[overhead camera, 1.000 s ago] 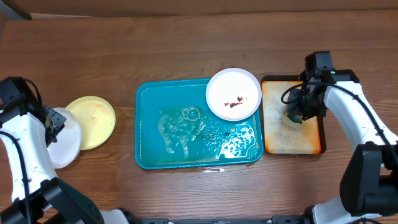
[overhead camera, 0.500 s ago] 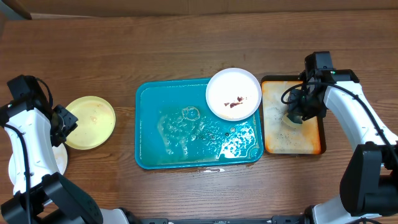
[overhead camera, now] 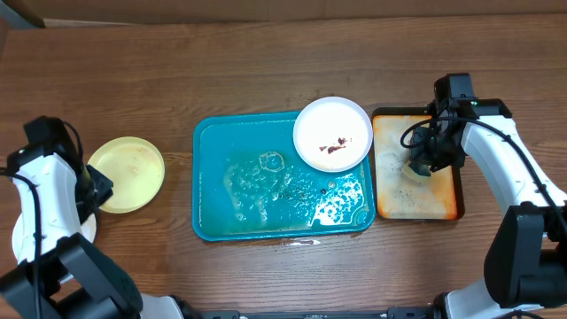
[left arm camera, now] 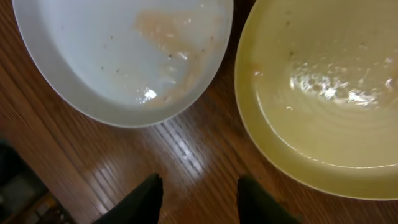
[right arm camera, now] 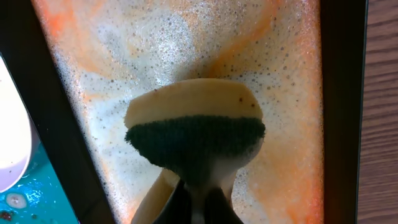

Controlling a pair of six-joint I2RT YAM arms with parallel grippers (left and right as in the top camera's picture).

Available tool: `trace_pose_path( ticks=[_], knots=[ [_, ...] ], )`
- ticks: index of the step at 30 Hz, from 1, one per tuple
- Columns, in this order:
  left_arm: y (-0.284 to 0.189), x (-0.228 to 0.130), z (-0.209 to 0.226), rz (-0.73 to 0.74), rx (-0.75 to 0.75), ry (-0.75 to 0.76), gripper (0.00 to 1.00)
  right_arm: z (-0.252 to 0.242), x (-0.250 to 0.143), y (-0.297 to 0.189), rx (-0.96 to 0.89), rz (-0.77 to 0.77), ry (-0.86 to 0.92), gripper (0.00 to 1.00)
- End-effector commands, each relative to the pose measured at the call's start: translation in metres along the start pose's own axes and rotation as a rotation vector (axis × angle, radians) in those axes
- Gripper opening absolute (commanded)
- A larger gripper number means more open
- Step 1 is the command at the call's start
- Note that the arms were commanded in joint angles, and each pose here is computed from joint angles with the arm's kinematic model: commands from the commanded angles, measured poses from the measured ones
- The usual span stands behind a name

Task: Clean dirty plates on tray and stack at the side
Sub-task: 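Lower the white plate onto the yellow plate with the left gripper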

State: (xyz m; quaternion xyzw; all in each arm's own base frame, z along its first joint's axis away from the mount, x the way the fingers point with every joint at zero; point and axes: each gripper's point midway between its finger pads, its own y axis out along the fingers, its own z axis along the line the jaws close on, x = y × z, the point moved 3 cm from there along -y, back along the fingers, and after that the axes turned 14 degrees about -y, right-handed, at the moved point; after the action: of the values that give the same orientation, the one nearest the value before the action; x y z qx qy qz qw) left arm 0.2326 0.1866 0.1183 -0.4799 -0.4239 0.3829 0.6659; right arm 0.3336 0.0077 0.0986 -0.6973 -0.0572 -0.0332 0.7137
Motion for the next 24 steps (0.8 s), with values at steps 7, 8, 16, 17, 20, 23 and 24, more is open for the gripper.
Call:
trace_pose_path(
  ticks=[7, 8, 16, 17, 20, 23, 24],
  knots=[
    [0.019, -0.006, 0.021, 0.003, 0.110, -0.098, 0.51, 0.001, 0.000, -0.005, 0.010, -0.020, -0.004, 0.04],
    [0.021, -0.006, 0.022, 0.006, 0.111, -0.103, 0.51, 0.001, 0.000, -0.005, 0.010, -0.020, -0.004, 0.04],
    [0.025, -0.001, 0.023, -0.003, 0.096, -0.129, 0.56, 0.001, 0.000, -0.005, 0.010, -0.020, -0.004, 0.04],
    [0.025, 0.000, 0.022, -0.006, 0.093, -0.130, 0.56, 0.001, 0.000, -0.005, 0.010, -0.020, -0.004, 0.04],
    [0.026, 0.000, 0.022, -0.009, 0.090, -0.132, 0.57, 0.001, 0.000, -0.005, 0.010, -0.020, -0.004, 0.04],
    [0.026, 0.000, 0.022, -0.007, 0.090, -0.132, 0.56, 0.001, 0.000, -0.005, 0.010, -0.020, -0.004, 0.04],
    [0.026, -0.003, 0.018, 0.013, 0.067, -0.133, 0.56, 0.001, 0.000, -0.005, 0.010, -0.020, -0.004, 0.04]
  ],
)
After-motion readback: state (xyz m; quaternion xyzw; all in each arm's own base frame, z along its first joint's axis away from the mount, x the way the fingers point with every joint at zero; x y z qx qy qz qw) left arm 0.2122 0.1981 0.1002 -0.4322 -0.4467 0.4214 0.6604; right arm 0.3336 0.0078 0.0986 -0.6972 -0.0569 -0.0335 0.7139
